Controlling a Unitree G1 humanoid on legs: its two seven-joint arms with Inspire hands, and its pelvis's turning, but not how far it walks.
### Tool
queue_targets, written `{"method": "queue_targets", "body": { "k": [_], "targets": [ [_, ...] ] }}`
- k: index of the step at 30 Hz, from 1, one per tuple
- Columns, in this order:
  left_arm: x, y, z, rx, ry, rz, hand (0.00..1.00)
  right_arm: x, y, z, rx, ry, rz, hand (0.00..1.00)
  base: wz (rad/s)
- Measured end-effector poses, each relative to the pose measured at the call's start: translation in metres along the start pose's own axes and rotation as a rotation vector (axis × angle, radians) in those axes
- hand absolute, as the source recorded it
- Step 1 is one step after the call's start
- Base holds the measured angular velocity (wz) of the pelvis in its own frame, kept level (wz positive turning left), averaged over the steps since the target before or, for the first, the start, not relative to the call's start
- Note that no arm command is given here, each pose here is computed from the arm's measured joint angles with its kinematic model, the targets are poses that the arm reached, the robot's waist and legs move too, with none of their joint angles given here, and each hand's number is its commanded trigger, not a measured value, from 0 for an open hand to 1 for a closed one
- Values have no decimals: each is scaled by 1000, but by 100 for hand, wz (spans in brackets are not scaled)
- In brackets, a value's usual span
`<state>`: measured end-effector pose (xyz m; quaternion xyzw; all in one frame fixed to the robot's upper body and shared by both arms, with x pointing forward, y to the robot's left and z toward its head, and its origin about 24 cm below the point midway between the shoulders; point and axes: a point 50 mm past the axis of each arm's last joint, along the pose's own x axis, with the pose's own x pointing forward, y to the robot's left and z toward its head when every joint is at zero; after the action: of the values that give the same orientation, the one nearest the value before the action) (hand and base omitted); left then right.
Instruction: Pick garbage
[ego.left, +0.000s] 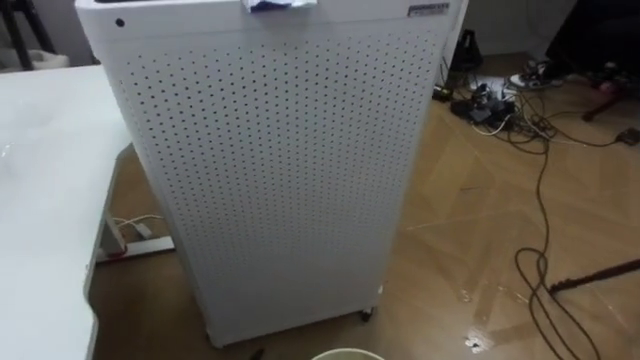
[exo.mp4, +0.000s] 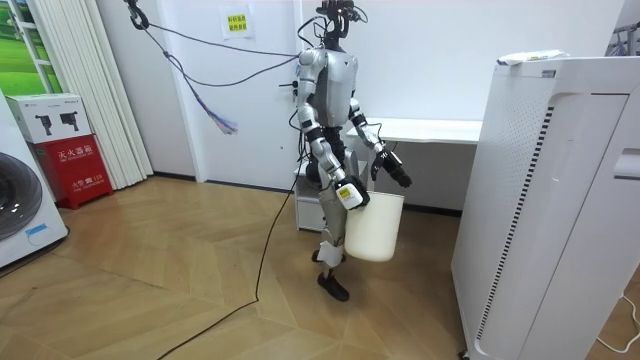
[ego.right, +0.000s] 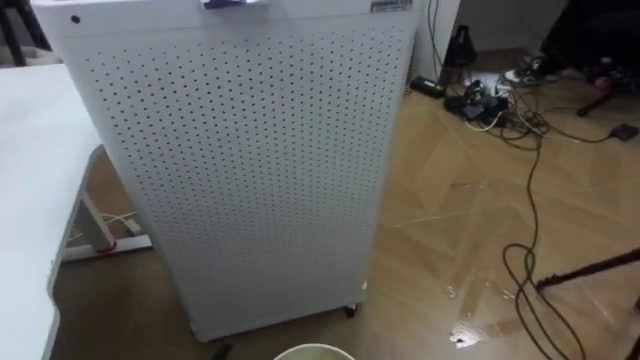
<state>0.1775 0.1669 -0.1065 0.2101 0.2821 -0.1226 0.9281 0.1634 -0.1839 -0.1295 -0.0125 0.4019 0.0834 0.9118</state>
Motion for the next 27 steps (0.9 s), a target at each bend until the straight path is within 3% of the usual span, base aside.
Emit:
{"method": "queue_targets", "body": {
  "k": [15,27],
  "targets": [
    [-3,-2,15,-77,-94,26,0,-5,-10,-4,-94,23,2,100,-31],
    [-6,2,27,-58,-166,43,0,-7,-1,5,-112,-41,25,100,2]
  ]
}}
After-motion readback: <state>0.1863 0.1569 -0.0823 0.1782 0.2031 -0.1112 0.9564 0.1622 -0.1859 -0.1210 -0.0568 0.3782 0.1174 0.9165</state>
